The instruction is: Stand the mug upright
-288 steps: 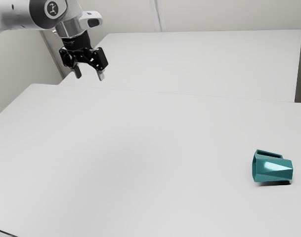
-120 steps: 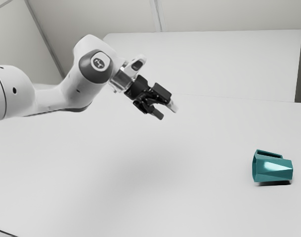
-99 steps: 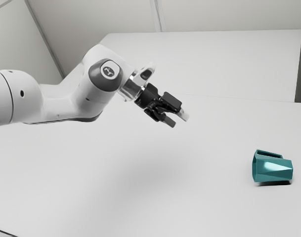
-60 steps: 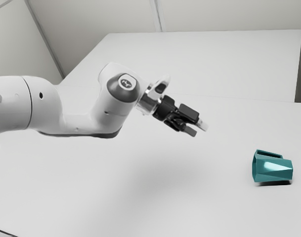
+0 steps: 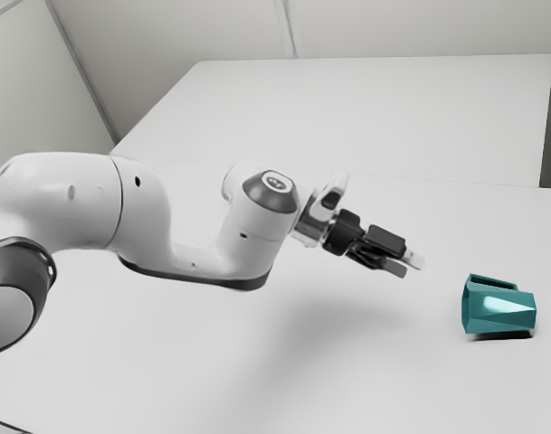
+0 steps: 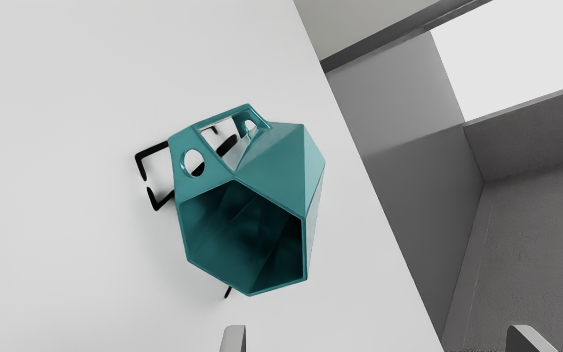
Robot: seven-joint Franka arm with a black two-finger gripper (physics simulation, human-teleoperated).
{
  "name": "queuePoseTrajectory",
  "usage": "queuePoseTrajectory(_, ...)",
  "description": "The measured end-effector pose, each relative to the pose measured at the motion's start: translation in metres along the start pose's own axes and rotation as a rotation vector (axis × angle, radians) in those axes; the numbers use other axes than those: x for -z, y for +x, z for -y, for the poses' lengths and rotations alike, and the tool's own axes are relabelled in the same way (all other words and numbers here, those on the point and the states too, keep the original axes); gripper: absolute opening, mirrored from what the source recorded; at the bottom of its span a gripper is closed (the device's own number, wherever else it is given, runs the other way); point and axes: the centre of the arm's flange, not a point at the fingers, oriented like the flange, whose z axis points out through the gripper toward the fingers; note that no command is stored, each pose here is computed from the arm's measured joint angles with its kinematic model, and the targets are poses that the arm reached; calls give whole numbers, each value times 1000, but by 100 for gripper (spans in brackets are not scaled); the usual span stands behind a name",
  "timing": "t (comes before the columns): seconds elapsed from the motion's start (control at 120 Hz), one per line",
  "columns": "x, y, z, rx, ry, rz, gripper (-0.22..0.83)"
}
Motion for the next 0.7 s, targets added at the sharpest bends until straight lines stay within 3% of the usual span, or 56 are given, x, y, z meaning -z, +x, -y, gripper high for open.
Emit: queuePoseTrajectory(0.7, -86, -2, 5, -113, -42, 34, 59)
